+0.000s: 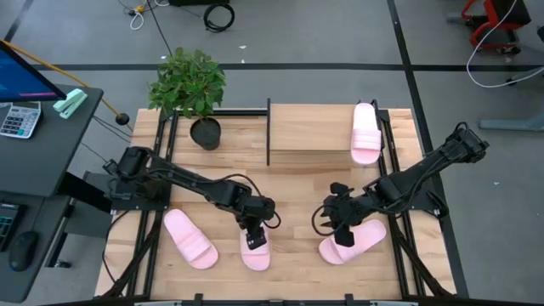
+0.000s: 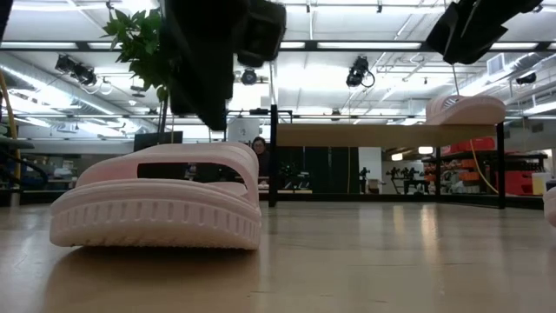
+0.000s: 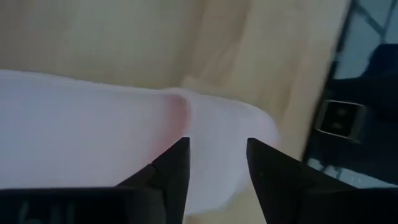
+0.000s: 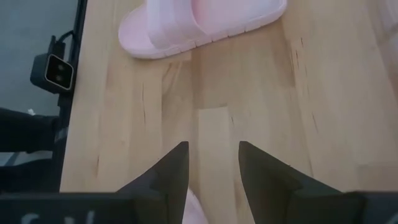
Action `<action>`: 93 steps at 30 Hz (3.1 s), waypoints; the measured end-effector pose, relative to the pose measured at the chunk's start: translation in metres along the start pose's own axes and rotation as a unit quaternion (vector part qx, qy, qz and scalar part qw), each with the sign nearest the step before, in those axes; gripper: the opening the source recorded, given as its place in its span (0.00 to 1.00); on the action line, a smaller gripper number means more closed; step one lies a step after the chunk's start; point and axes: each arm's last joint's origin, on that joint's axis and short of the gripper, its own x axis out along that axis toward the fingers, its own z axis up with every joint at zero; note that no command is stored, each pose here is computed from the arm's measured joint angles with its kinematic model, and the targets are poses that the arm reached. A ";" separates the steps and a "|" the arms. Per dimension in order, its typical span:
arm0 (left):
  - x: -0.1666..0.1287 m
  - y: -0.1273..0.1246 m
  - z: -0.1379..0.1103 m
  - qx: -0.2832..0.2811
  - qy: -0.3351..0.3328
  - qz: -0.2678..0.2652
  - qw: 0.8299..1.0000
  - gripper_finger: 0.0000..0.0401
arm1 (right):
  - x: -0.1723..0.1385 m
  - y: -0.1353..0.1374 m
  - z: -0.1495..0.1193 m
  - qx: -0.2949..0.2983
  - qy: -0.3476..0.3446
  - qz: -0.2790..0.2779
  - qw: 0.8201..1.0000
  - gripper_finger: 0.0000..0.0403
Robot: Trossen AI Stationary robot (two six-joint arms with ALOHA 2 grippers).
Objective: Pick and place slides into the shelf
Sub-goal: Put the middle pink slide on the shelf
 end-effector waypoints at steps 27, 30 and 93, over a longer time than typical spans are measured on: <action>0.032 0.010 0.000 0.036 0.073 -0.045 0.996 0.21 | 0.000 -0.002 0.005 0.007 -0.047 -0.045 0.998 0.36; 0.032 0.010 0.000 0.037 0.073 -0.047 0.996 0.09 | 0.000 -0.002 0.005 0.007 -0.053 -0.054 0.997 0.36; -0.206 0.032 0.160 0.333 -0.302 0.041 0.893 0.03 | -0.150 0.001 -0.003 0.037 -0.226 0.067 0.971 0.23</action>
